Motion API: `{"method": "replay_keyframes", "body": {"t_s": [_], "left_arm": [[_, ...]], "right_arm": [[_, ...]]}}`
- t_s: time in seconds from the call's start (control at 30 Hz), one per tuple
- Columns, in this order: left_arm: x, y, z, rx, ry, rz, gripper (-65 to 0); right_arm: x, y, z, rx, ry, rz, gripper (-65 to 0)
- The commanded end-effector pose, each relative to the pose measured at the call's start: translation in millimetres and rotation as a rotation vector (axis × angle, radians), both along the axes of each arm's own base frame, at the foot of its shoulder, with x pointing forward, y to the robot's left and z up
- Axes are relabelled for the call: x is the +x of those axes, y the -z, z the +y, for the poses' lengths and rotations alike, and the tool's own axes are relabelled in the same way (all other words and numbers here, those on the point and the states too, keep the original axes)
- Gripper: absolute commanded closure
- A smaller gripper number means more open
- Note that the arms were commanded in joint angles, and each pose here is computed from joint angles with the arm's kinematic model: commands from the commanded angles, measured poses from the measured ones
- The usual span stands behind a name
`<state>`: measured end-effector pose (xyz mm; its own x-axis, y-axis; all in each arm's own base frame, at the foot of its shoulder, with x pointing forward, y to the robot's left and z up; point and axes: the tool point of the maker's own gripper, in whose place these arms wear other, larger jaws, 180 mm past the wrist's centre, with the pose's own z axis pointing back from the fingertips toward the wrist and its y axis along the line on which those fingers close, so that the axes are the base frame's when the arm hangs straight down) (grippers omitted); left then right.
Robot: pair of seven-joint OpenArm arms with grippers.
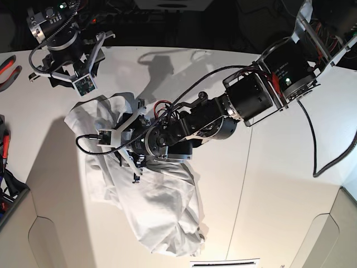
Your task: Layout the t-shirt on the table in an organized manner, then fold the t-shirt properly
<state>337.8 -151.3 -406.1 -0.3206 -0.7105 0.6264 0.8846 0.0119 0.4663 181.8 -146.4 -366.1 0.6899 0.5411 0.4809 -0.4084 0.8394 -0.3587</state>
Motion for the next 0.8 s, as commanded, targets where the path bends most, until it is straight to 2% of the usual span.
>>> {"method": "replay_keyframes", "body": {"t_s": [0.0, 0.33, 0.37, 0.5, 0.6, 0.7, 0.77], "left_arm": [[14.3, -21.2, -15.5, -0.049, -0.001, -0.063, -32.2], [22.3, -37.0, -40.6, -0.13, -0.065, -0.129, -31.3], [21.7, -37.4, -41.6, -0.133, -0.065, -0.125, -27.4], [20.7, -36.4, -41.6, -0.136, -0.064, -0.122, -0.2], [26.2, -39.4, -39.9, -0.143, -0.09, -0.142, 0.0], [64.8, -72.6, -27.1, -0.219, -0.258, -0.239, 0.0], [93.1, -104.9, -13.2, -0.285, -0.376, -0.245, 0.0]], "right_arm": [[3.8, -7.0, -0.8, -0.002, -0.004, -0.031, -26.4], [5.7, -8.3, 1.3, 0.008, -0.009, -0.044, -26.4], [6.1, -8.7, 1.5, 0.01, -0.011, -0.047, -26.4], [7.0, -9.3, 2.3, 0.012, -0.013, -0.053, -26.4], [7.6, -9.7, 2.5, 0.014, -0.014, -0.056, -26.4], [11.2, -11.7, 2.2, 0.014, -0.011, -0.067, -26.4], [15.5, -14.0, 2.3, 0.014, -0.011, -0.079, -26.4]]}}
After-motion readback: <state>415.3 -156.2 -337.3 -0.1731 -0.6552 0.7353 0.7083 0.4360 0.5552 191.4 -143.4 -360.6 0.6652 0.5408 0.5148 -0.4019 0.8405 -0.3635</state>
